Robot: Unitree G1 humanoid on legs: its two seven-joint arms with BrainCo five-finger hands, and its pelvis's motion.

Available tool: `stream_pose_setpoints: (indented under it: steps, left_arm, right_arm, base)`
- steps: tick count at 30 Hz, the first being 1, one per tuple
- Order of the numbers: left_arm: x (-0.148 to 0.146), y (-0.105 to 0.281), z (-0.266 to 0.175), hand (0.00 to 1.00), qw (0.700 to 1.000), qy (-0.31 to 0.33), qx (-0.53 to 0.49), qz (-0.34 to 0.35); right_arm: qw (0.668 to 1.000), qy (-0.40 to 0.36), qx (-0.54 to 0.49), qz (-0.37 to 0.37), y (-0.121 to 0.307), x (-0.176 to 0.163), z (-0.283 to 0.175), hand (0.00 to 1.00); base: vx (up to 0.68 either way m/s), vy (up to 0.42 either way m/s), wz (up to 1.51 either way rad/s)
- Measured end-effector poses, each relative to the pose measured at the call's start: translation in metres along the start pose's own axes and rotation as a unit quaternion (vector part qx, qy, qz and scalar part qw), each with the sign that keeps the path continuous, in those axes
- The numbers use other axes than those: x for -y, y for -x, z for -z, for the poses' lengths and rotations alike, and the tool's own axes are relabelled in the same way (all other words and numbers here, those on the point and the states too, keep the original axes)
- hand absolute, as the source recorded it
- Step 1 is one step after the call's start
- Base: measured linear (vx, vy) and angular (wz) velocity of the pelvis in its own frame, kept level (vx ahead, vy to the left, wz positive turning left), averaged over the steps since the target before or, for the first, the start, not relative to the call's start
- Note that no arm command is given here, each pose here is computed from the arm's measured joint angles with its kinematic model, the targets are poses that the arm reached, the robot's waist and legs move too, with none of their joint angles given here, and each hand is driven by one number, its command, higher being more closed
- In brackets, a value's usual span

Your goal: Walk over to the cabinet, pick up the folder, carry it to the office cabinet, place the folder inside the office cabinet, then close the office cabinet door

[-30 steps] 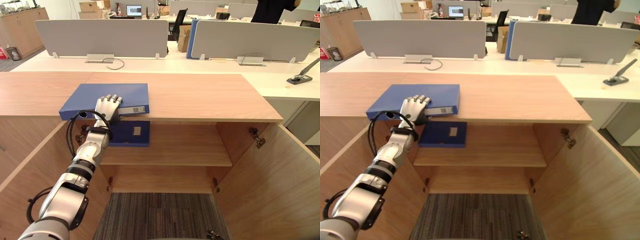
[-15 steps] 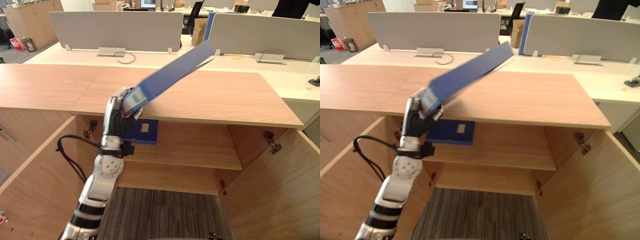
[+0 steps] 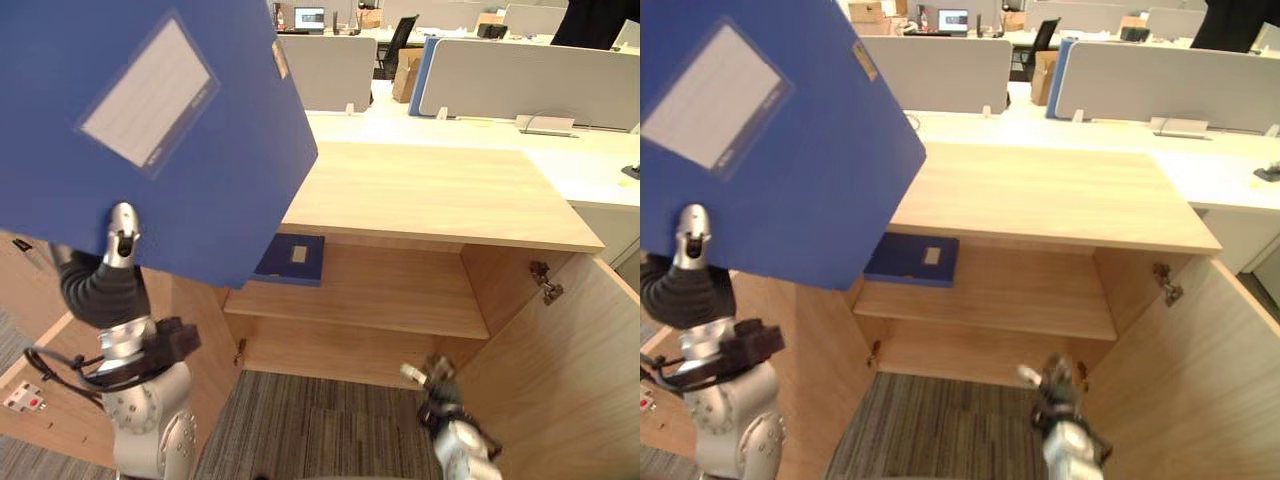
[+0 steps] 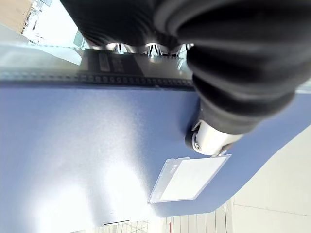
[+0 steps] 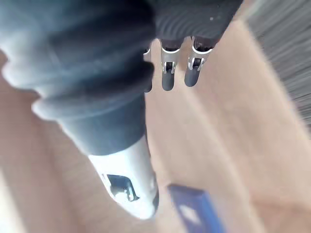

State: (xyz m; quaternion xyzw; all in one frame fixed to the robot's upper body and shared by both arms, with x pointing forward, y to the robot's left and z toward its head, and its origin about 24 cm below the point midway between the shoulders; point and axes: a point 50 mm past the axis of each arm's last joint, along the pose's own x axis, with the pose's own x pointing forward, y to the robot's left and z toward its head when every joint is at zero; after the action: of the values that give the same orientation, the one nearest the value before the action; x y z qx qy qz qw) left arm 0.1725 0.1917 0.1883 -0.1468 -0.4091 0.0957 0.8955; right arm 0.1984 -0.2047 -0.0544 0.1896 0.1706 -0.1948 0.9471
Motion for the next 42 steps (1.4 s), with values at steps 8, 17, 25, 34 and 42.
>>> stream_pose_setpoints:
  steps: [8, 17, 25, 34, 42]
  left_arm:
    - [0.01, 0.008, 0.011, 1.0, 0.997, -0.053, -0.042, 0.047]
    - [0.024, 0.009, 0.021, 1.0, 0.981, -0.126, -0.057, 0.137]
    - [0.033, 0.013, 0.024, 1.0, 0.972, -0.126, -0.066, 0.187]
    - [0.041, 0.018, 0.027, 1.0, 0.97, -0.059, -0.094, 0.215]
    - [0.035, 0.01, 0.025, 1.0, 0.971, 0.002, -0.109, 0.214]
  right_arm:
    - [0.963, -0.05, 0.239, -0.115, 0.017, -0.053, -0.104, 0.0]
    - [0.884, -0.048, 0.347, -0.31, 0.03, -0.119, -0.178, 0.0]
    - [0.841, -0.031, 0.348, -0.412, 0.036, -0.145, -0.202, 0.0]
    - [0.831, 0.039, 0.293, -0.471, 0.024, -0.165, -0.201, 0.0]
    - [0.8, 0.066, 0.278, -0.528, 0.027, -0.183, -0.218, 0.0]
  base:
    - [0.01, 0.012, -0.06]
    - [0.0, 0.003, -0.01]
    - [0.0, 0.0, 0.0]
    - [0.0, 0.0, 0.0]
    - [0.0, 0.0, 0.0]
